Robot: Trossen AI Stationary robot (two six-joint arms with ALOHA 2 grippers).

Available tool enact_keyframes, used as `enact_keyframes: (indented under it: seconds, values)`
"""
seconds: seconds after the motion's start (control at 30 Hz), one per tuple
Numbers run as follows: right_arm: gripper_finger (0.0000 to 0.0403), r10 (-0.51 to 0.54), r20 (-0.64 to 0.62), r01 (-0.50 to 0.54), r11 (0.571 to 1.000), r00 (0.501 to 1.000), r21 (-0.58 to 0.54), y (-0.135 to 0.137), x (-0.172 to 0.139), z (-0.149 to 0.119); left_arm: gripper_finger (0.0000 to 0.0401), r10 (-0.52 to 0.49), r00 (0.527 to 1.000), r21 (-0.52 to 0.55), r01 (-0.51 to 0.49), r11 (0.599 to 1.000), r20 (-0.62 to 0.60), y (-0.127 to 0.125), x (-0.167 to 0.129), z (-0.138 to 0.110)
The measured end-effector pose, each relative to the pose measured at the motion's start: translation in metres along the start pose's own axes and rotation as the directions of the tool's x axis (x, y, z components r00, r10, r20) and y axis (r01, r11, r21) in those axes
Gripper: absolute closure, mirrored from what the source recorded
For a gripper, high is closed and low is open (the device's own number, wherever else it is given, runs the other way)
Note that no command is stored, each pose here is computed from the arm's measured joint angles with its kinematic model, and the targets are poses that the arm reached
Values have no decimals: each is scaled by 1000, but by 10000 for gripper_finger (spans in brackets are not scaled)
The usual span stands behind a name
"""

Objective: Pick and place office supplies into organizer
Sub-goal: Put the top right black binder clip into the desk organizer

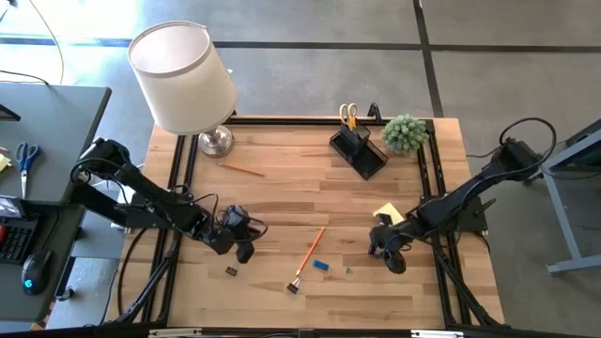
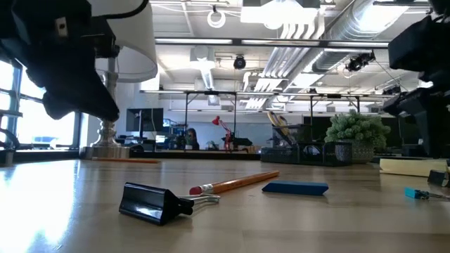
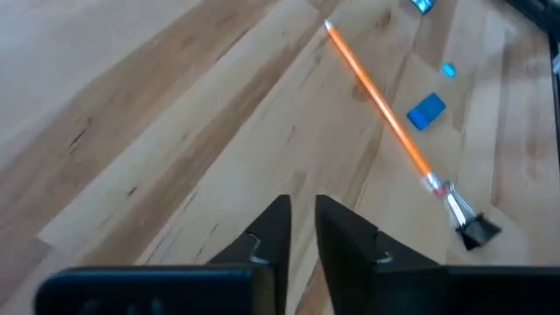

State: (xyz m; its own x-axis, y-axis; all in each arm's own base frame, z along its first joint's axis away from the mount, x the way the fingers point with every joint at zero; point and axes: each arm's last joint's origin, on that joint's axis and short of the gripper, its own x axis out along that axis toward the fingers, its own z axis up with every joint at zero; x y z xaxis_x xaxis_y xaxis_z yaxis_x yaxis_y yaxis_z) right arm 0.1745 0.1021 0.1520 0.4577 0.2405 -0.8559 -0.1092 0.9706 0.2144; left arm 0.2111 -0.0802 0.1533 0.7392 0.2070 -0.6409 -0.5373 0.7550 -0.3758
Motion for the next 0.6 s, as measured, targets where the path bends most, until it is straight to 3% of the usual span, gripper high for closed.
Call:
enact_keyframes:
  seconds: [0.17, 0.33, 0.6]
  values:
    - [158, -154, -51, 157, 986, 987, 54, 4, -8, -3, 303, 1, 999, -22, 0, 1000, 51, -2, 0, 3]
    - [149, -134, 13, 131, 983, 991, 125, 6, 0, -6, 278, 0, 998, -44, 3, 999, 70, -3, 0, 4]
    - [156, -175, -31, 177, 981, 984, 76, 12, 21, -12, 276, 27, 986, -69, -16, 997, 165, -4, 0, 8]
